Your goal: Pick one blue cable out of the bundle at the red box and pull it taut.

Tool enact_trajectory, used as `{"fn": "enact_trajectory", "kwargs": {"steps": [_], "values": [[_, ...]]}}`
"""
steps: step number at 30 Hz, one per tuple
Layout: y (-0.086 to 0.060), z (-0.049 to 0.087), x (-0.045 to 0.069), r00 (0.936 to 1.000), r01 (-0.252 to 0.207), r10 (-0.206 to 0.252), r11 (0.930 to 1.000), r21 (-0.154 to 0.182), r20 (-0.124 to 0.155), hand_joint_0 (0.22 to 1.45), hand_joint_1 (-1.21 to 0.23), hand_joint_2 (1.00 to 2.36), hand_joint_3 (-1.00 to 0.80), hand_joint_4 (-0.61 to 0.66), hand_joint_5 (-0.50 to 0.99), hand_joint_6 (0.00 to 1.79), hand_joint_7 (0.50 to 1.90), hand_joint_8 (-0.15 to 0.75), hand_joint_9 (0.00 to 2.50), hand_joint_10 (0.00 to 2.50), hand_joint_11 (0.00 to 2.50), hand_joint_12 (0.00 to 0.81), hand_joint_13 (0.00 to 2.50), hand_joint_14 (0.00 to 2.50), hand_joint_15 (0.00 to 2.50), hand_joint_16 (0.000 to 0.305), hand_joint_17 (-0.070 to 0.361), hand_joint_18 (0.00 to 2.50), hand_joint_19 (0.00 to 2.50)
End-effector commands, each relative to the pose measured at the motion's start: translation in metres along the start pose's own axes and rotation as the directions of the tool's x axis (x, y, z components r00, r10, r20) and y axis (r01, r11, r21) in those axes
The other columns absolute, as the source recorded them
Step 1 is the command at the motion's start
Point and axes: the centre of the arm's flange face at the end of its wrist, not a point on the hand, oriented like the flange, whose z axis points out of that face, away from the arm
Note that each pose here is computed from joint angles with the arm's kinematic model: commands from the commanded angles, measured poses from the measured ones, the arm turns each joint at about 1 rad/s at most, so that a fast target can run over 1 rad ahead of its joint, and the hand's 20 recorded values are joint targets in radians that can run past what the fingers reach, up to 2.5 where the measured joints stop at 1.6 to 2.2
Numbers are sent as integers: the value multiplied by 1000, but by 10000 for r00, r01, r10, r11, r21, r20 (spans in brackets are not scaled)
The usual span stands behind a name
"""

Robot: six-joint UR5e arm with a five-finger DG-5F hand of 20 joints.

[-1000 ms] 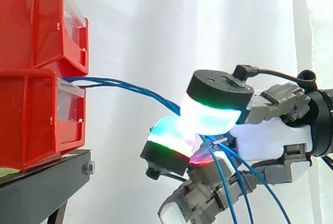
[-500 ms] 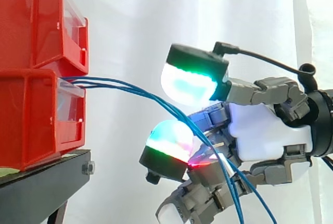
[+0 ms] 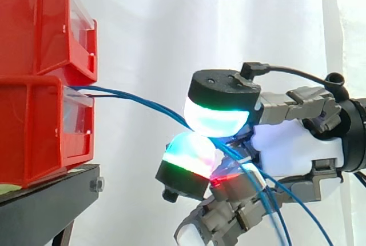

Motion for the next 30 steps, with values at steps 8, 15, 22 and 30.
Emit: {"fn": "enact_trajectory", "kwargs": {"steps": [8, 15, 22, 30], "values": [[0, 0, -1, 9999, -7, 7, 10000, 2, 147, 576, -855, 1010, -352, 197, -130, 909, 1046, 421, 1172, 8, 1218, 420, 702, 11, 329, 56, 127, 556, 295], [1, 0, -3, 9997, -14, 15, 10000, -37, 242, 478, -597, 1000, -500, 183, -133, 874, 948, 450, 1238, 6, 1217, 475, 727, 9, 314, 63, 142, 566, 329], [1, 0, -4, 9997, 0, 1, 10000, -35, 258, 585, -528, 1014, -268, 135, -127, 872, 977, 418, 1243, 9, 1224, 447, 725, 10, 321, 55, 125, 555, 373], [0, 0, -4, 9997, 16, -15, 10000, -35, 258, 590, -639, 1009, -95, 162, -114, 877, 958, 497, 1289, 2, 1216, 503, 808, 8, 313, 68, 154, 697, 310]]}}
